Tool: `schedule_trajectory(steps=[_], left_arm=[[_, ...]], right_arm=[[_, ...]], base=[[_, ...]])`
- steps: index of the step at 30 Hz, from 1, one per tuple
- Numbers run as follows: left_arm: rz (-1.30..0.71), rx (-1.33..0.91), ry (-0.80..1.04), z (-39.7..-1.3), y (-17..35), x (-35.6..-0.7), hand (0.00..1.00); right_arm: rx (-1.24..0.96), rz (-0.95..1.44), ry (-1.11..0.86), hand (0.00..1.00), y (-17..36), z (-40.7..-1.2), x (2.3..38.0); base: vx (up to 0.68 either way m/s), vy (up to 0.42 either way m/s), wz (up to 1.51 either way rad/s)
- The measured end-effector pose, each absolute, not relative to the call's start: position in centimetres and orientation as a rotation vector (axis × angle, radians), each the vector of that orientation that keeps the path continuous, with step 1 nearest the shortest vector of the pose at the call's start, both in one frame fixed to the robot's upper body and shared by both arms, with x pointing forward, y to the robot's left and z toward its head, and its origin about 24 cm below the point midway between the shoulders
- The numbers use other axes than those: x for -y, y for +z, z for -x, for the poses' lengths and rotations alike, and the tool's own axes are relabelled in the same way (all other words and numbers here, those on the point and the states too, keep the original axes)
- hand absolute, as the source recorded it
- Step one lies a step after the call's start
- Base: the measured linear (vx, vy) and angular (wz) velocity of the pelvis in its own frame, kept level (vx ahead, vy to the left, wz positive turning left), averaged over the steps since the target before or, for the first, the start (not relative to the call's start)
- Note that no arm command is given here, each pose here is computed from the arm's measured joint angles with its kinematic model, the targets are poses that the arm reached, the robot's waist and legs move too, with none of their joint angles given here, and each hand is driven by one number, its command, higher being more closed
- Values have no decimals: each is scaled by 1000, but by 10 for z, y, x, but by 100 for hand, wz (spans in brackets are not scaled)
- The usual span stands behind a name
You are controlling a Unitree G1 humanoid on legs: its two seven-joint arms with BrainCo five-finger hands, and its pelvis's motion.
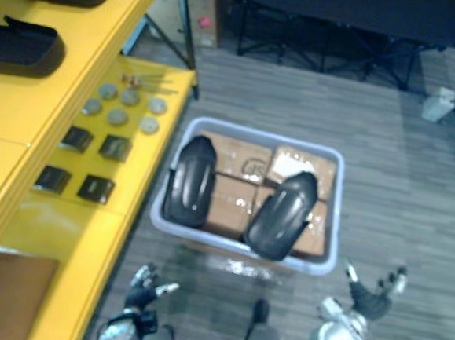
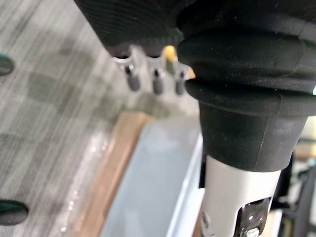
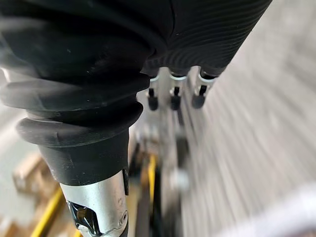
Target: Walk over and take plastic housings, then place them on the shelf
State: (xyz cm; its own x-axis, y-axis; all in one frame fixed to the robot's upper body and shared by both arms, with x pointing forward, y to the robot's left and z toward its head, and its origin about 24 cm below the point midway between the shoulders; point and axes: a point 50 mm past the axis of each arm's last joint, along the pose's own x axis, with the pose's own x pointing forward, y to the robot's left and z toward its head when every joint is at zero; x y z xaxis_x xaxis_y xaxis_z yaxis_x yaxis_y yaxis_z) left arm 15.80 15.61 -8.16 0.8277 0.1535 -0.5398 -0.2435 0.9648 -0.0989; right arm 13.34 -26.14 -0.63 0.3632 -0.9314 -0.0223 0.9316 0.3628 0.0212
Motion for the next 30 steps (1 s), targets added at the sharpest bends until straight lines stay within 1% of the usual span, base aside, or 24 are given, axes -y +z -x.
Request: schedule_trajectory(steps=[2, 4, 8, 11, 14, 15, 18, 21, 24, 30], left_arm=[[171, -545, 192, -163, -80, -154, 0], [171, -518, 178, -173, -75, -152, 0], [163, -468, 129, -195, -63, -143, 0], [162, -462, 117, -197, -62, -140, 0], [163, -437, 109, -205, -59, -137, 0], [159, -423, 107, -212, -58, -136, 0], [149, -397, 111, -224, -53, -135, 0], [146, -383, 117, -227, -53, -135, 0], [139, -394, 120, -227, -56, -136, 0], [125, -426, 115, -223, -64, -135, 0]], right_arm=[[-45, -33, -1263, 0, -15, -126, 270], [-78, -68, -1294, 0, -23, -128, 276], [-72, -145, -1283, 0, -25, -153, 278], [-35, -144, -1249, 0, -17, -172, 284], [-12, -98, -1226, 0, -6, -199, 304], [16, -89, -1221, 0, 5, -216, 314], [88, -111, -1213, 0, 33, -247, 327], [167, -114, -1185, 0, 60, -267, 334], [219, -118, -1163, 0, 81, -280, 338], [212, -101, -1138, 0, 95, -293, 339]], base=[[-127, 38, -6], [-171, 50, -3], [-157, 70, -3], [-152, 67, 9], [-52, 34, 26], [-59, 22, 36], [-79, 8, 29], [-87, 16, 24], [-106, 38, 8], [-71, 41, 3]])
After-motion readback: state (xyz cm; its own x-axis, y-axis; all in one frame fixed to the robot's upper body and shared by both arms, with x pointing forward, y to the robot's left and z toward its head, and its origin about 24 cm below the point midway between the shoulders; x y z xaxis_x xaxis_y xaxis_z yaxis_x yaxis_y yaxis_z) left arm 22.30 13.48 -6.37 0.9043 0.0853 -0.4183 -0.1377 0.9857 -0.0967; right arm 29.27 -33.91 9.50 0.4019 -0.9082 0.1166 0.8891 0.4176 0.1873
